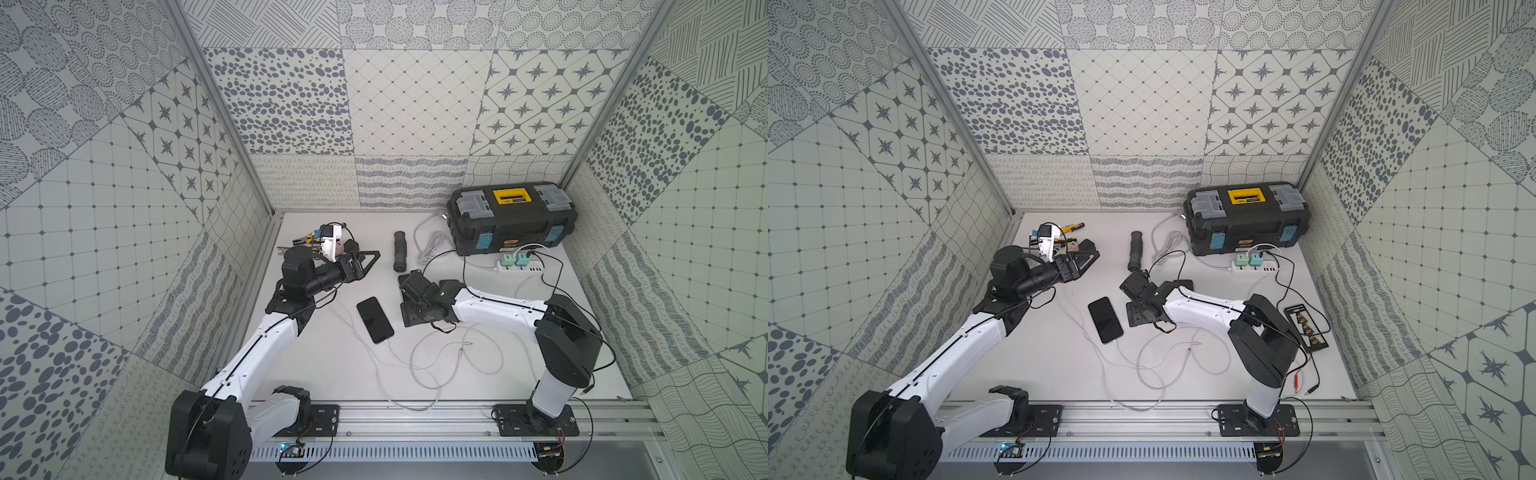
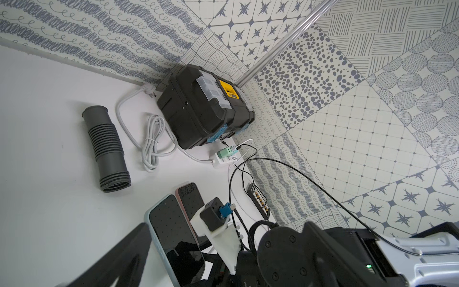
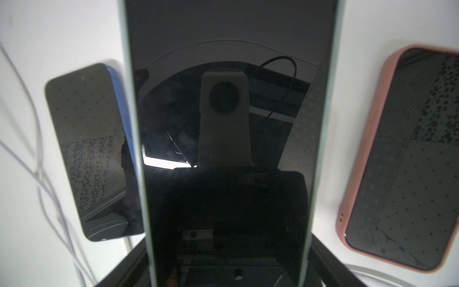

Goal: Unplug the charging cable from the phone
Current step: Place the phone at the center of the board.

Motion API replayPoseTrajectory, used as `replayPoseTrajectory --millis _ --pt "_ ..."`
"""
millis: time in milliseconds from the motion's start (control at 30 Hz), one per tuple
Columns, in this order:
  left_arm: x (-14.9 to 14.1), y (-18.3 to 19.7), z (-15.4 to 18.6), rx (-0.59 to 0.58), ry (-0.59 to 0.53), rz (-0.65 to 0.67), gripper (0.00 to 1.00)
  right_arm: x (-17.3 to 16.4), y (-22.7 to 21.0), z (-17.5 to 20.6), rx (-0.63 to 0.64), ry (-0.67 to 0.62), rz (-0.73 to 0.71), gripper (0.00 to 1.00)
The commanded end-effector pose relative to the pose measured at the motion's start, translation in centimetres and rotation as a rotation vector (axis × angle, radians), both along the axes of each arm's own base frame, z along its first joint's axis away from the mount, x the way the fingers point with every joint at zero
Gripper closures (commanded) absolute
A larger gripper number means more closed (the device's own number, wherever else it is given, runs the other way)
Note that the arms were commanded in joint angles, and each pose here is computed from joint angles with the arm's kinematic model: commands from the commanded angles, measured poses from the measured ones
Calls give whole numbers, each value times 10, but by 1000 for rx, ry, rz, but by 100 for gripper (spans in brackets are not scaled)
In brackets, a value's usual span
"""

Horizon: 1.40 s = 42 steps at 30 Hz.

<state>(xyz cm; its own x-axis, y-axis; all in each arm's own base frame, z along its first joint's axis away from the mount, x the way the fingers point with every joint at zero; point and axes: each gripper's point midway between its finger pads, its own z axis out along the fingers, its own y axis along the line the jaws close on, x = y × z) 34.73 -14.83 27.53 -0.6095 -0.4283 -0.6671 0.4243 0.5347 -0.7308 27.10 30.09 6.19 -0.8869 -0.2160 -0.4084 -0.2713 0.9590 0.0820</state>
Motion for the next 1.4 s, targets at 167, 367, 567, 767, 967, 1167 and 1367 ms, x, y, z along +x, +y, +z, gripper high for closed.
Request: replayPoseTrajectory --millis 167,367,567,767,967,1167,1367 --pt "4 5 2 36 -33 23 2 7 4 -13 -43 7 -21 44" --pt "4 5 4 37 -38 24 2 6 1 -25 -72 30 -30 40" --pt "4 5 5 37 -41 24 2 5 0 -29 -84 41 -38 33" --pt "4 5 5 39 -41 24 2 6 0 -29 -90 42 -40 27" --pt "4 5 7 40 -47 24 1 8 0 -22 -92 27 -40 19" --pt "4 5 7 46 -45 28 2 12 3 -8 -75 -1 -31 9" --pt "5 8 4 61 -38 46 1 11 21 22 -49 -77 40 4"
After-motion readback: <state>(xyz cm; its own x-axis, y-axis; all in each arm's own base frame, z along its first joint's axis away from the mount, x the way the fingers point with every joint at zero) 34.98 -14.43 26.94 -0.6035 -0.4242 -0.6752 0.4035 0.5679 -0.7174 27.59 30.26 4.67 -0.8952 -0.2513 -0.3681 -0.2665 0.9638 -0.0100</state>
